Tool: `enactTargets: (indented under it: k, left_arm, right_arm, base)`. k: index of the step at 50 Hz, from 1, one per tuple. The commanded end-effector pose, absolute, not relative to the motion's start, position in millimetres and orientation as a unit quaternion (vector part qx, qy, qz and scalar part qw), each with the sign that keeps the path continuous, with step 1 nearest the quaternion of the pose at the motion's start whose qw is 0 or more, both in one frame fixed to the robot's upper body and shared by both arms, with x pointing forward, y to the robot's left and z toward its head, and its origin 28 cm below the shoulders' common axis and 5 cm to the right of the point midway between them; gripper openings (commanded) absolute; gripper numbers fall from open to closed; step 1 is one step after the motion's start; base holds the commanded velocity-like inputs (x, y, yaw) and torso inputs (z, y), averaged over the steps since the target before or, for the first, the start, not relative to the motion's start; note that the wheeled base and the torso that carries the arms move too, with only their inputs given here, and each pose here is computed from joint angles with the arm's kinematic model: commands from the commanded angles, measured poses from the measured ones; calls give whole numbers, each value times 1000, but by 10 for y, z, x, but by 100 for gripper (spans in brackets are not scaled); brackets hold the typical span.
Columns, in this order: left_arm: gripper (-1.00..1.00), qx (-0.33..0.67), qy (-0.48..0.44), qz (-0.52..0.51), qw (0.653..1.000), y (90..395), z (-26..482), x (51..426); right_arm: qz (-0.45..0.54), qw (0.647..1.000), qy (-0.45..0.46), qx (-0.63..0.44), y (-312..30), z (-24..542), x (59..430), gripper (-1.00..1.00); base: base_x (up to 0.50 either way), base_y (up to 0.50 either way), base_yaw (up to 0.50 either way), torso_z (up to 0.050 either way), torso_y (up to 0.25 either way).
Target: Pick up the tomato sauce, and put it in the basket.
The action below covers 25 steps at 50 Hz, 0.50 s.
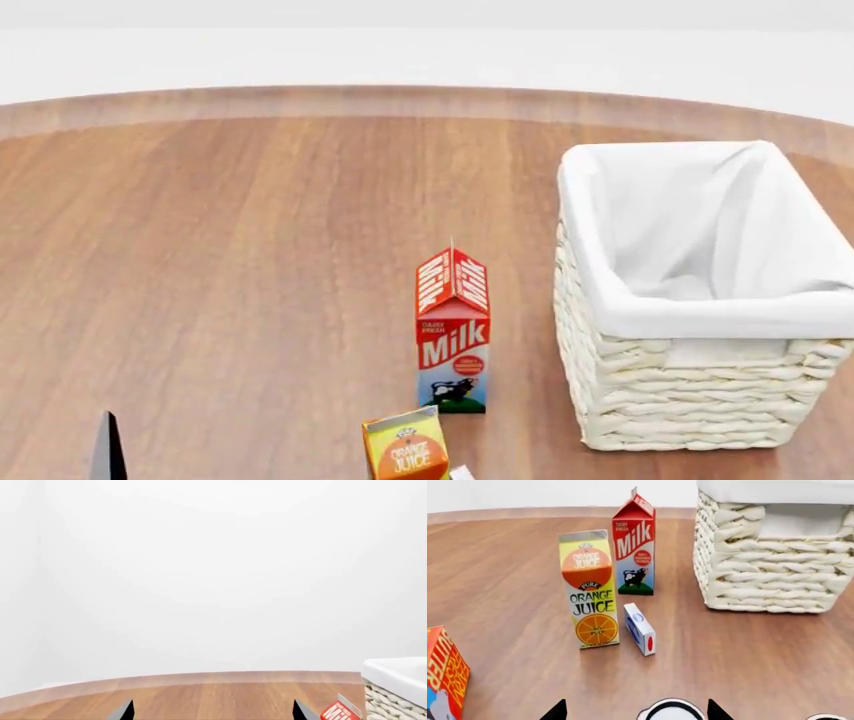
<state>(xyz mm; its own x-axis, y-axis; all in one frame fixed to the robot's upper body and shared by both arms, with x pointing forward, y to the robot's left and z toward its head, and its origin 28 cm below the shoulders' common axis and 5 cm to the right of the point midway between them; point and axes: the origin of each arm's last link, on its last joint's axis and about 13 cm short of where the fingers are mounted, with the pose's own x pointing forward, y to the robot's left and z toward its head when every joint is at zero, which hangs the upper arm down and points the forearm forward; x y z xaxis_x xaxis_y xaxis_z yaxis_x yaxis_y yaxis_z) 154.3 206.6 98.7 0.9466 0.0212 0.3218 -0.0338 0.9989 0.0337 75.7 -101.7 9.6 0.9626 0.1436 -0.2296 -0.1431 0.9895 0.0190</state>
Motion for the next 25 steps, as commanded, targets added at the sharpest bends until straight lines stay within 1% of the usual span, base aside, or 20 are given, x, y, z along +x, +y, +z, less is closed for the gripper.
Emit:
enactTargets:
  k: [1, 16, 21, 25]
  left_arm:
    - [100, 19, -162, 13, 987, 2066, 985, 1545]
    - [100, 19, -160, 13, 987, 2064, 978, 1553]
    - [100, 20, -159, 13, 987, 2063, 976, 1556]
    - [100, 20, -159, 13, 987, 2065, 976, 1556]
  right_arm:
    - [68, 989, 128, 2, -1015, 38, 771, 100]
    - [63, 987, 145, 4, -1007, -73, 798, 100]
    - [64, 991, 119, 12, -1011, 35, 799, 100]
    - [63, 991, 118, 16, -1014, 49, 803, 100]
  base:
    - [0, 0, 0, 0, 0]
    - [0, 0, 0, 0, 0]
    - [0, 0, 0, 0, 0]
    - [0, 0, 0, 0, 0]
